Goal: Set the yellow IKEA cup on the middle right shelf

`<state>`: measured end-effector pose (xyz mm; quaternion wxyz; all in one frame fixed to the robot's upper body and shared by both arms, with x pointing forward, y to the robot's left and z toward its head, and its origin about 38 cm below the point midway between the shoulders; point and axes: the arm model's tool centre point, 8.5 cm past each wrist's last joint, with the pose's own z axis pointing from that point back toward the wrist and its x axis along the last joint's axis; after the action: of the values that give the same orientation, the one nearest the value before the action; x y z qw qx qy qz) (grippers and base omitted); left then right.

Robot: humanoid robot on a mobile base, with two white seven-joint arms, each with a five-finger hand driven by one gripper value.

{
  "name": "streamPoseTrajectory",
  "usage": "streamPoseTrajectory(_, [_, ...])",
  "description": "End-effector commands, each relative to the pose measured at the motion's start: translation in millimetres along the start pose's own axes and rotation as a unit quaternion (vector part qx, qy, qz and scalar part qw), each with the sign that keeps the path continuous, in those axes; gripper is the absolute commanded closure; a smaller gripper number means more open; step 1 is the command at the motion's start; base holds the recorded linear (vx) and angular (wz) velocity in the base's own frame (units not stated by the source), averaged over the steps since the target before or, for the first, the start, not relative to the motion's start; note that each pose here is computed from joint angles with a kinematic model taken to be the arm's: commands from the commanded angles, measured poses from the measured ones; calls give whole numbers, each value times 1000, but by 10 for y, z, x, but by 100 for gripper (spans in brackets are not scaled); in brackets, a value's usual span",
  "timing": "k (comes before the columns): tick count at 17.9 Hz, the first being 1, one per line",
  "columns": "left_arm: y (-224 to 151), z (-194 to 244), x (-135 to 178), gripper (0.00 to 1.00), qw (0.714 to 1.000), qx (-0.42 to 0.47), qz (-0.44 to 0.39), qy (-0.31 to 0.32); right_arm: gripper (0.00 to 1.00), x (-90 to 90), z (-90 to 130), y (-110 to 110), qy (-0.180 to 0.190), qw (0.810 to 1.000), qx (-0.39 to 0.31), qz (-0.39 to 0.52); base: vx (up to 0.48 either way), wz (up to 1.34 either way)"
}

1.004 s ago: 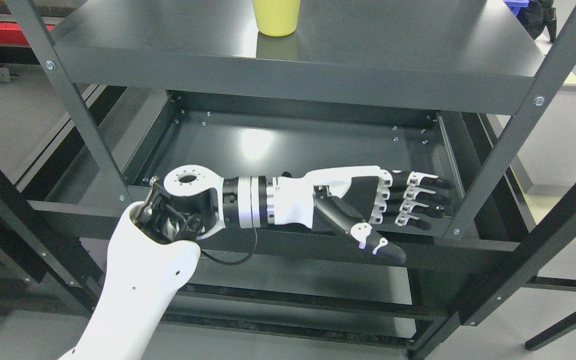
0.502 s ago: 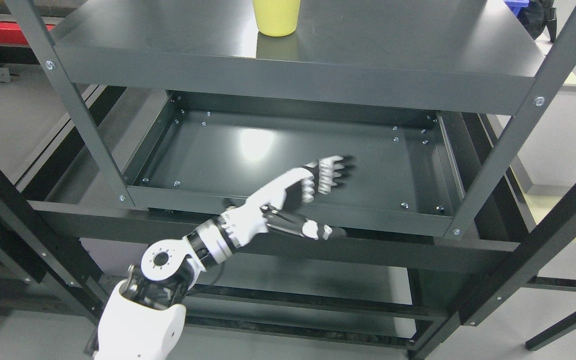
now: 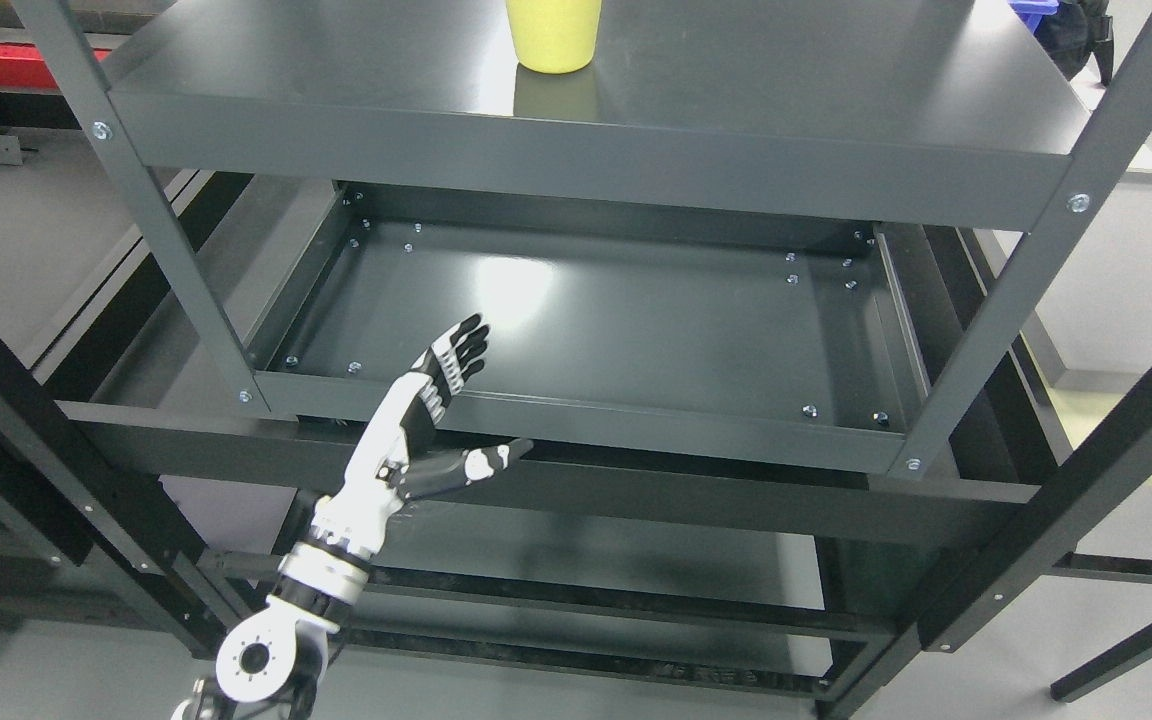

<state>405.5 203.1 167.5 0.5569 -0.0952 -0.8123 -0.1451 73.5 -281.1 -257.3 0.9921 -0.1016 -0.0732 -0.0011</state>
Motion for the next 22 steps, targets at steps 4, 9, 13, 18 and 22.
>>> streamPoseTrajectory(4, [617, 590, -32, 1, 993, 109, -34, 25, 1, -91, -6, -97, 8, 1000, -6, -2, 0, 0])
streamPoseTrajectory(9, [752, 600, 113, 1, 989, 141, -33, 29, 1, -91, -6, -97, 8, 1000, -6, -2, 0, 0])
streamPoseTrajectory(13, [829, 572, 155, 1, 987, 152, -29, 41, 1, -91, -6, -97, 8, 1000, -6, -2, 0, 0])
streamPoseTrajectory(18, [890, 456, 216, 1, 987, 155, -22, 47, 1, -91, -6, -97, 8, 1000, -6, -2, 0, 0])
streamPoseTrajectory(22, [894, 459, 211, 1, 986, 155, -23, 48, 1, -91, -6, -97, 8, 1000, -6, -2, 0, 0])
